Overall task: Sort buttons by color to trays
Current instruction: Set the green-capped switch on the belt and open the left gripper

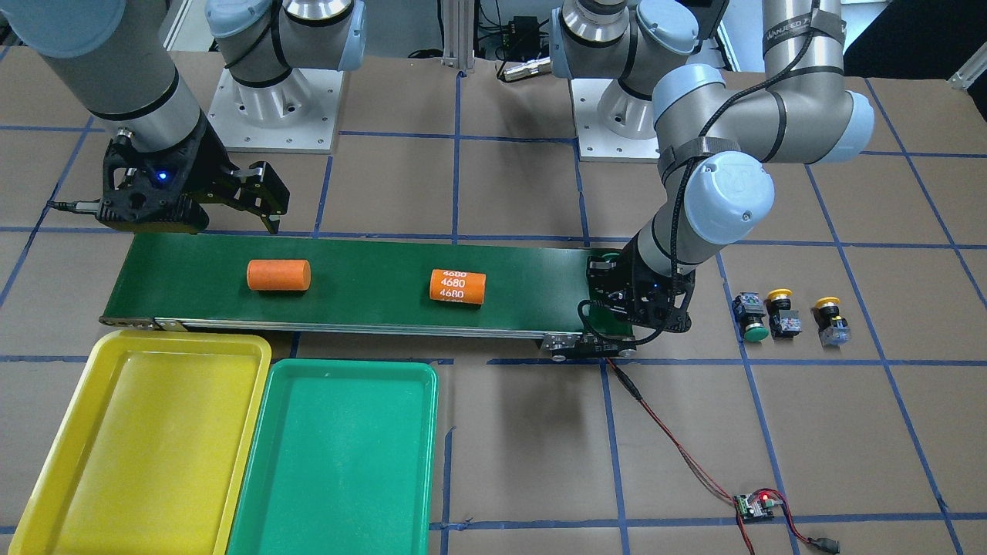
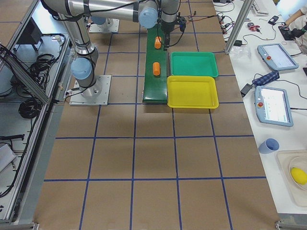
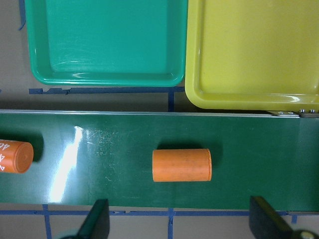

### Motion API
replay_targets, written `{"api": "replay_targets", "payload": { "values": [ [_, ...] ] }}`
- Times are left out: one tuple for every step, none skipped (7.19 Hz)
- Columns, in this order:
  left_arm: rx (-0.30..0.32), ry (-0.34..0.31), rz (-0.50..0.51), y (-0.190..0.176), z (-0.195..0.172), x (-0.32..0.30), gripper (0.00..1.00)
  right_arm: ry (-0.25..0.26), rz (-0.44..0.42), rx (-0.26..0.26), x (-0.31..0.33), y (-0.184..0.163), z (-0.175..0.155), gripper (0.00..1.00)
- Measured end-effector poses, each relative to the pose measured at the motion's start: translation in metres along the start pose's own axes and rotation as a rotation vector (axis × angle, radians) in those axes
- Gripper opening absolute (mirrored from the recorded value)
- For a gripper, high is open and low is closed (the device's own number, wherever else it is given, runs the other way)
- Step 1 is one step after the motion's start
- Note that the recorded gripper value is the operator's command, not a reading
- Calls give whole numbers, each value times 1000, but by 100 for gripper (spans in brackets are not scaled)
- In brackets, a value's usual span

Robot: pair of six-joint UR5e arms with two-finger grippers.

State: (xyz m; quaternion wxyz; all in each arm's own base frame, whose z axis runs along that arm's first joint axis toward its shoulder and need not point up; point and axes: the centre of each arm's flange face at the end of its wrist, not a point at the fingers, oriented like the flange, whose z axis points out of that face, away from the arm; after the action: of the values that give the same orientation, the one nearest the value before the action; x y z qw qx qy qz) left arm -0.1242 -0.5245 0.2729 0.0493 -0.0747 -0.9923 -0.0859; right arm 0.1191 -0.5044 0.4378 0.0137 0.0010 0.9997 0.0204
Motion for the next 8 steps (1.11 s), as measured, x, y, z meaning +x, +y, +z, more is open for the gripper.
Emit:
{"api": "replay_targets", "payload": {
  "values": [
    [-3, 3, -2, 0, 4, 1, 0, 0, 0, -1, 0, 0, 0, 100],
    [-5, 5, -2, 0, 6, 2, 0, 1, 0, -3, 0, 0, 1, 100],
    [-6, 6, 0, 0, 7, 2, 4, 1, 0, -3, 0, 0, 1, 100],
    [-4, 5, 4, 0, 7, 2, 29, 1, 0, -4, 0, 0, 1, 100],
    [0, 4, 9, -1, 7, 3, 46, 1, 0, -5, 0, 1, 1, 100],
    [2, 2, 10, -2, 9, 4, 71, 1, 0, -6, 0, 1, 1, 100],
    [1, 2, 7, -3, 11, 6, 90, 1, 0, -7, 0, 1, 1, 100],
    [2, 1, -2, -4, 12, 8, 100, 1, -1, -7, 0, 1, 1, 100]
  ]
}}
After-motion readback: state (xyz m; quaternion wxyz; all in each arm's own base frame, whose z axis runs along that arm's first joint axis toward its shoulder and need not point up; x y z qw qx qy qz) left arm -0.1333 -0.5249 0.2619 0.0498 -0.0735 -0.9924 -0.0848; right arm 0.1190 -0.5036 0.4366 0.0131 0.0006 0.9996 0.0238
